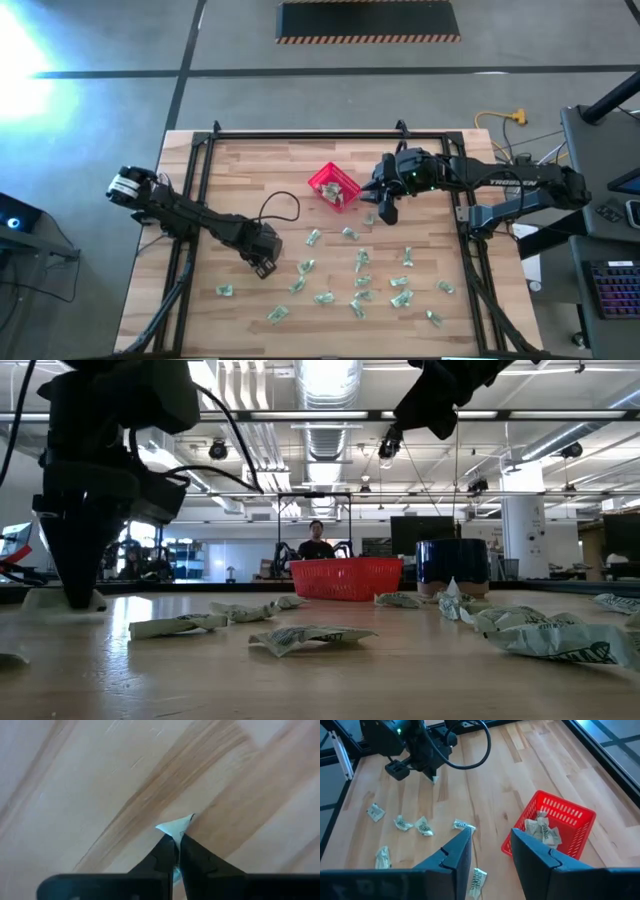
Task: Pick and place Stevia / Truvia into bins
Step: Put the stevia packet into the red basket
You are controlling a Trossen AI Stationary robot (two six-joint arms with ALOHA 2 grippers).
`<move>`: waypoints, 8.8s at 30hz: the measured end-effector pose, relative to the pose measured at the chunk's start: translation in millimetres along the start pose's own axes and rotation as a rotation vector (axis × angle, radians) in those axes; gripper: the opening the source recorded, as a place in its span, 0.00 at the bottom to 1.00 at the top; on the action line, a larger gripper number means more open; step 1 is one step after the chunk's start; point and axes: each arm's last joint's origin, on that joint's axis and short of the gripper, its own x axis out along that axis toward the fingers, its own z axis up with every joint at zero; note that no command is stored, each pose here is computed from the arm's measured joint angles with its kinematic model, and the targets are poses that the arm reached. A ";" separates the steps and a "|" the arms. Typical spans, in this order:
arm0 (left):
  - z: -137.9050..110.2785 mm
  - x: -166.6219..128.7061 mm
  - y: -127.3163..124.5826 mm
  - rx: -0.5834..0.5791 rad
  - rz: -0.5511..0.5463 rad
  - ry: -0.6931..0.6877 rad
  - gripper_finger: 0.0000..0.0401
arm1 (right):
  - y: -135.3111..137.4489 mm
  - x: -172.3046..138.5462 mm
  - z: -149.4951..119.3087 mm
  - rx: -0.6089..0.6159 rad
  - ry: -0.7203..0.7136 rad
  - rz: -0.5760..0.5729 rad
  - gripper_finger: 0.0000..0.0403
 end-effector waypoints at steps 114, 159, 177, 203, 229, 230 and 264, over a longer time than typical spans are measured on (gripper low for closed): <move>124.7 -139.9 61.8 0.267 -0.167 -0.837 0.34 | 86.6 36.7 -206.7 0.892 0.564 -0.655 0.40; 107.5 -114.5 51.2 0.154 -0.293 -0.676 0.34 | 1.5 56.6 -72.3 0.333 -0.214 -0.294 0.03; 78.6 -92.9 23.7 0.106 -0.381 -0.547 0.34 | -42.1 91.9 -52.9 0.258 -0.145 -0.230 0.03; 35.5 -85.4 -15.9 0.237 -0.463 -0.442 0.34 | -71.2 143.9 11.0 0.134 0.200 -0.336 0.25; -94.7 -69.5 -30.8 0.341 -0.250 0.034 0.34 | -13.2 125.9 7.6 -0.049 0.322 0.347 0.37; -97.8 -68.4 -29.7 0.342 -0.225 0.029 0.34 | -9.3 126.1 7.0 -0.061 0.323 0.369 0.36; -125.3 7.9 -8.4 0.419 -0.109 0.035 0.34 | 18.3 127.8 0.8 -0.074 0.349 0.437 0.28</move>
